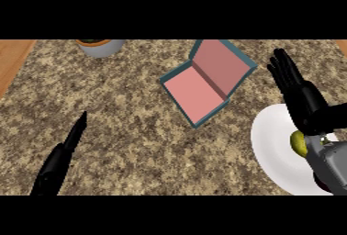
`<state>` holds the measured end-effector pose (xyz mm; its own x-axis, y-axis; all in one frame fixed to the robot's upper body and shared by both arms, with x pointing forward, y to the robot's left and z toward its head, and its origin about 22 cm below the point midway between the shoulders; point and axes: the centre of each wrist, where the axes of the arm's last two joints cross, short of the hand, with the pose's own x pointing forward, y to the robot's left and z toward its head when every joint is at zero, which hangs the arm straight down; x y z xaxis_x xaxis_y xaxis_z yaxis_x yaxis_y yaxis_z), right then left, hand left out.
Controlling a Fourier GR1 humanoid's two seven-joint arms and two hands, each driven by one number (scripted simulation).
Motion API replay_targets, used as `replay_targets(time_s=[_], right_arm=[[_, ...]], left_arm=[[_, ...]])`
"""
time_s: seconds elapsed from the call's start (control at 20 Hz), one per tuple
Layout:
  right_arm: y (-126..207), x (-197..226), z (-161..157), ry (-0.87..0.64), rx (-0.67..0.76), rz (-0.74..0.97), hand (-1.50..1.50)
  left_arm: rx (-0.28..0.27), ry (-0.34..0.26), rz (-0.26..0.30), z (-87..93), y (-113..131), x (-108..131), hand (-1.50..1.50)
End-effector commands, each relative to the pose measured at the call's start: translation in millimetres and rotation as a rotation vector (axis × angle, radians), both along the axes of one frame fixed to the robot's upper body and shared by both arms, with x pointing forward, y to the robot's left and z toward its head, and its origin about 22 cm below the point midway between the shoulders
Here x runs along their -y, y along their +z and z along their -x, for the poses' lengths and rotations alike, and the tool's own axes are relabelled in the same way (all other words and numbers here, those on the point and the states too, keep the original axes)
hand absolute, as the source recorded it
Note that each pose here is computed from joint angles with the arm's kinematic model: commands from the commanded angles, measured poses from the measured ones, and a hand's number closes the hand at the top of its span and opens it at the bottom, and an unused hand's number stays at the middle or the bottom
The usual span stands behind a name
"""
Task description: Pick the pear from the plate and place it in the cardboard box
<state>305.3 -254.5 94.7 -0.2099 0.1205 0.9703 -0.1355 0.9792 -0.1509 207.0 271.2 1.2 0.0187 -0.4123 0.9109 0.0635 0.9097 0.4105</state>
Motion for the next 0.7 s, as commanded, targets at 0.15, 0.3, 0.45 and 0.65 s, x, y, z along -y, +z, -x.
replay_targets(time_s=[0.15, 0.3, 0.45, 0.65], right_arm=[[-14, 104, 17, -0.296, -0.168, -0.251, -1.5], [-32, 183, 58, -0.658, -0.303, 0.178, -1.5], [-47, 185, 71, -0.865, -0.078, -0.144, -1.5], [-28, 192, 101, -0.735, 0.1, -0.068, -1.5]], left_arm=[[0.003, 0.133, 0.212, -9.2, 18, -22, 0.0], [-0.016, 0.209, 0.321, -10.6, 20, -16, 0.0], [-0.065, 0.194, 0.398, -10.3, 37, -26, 0.0], [-0.071, 0.175, 0.415, -20.8, 46, -52, 0.0]])
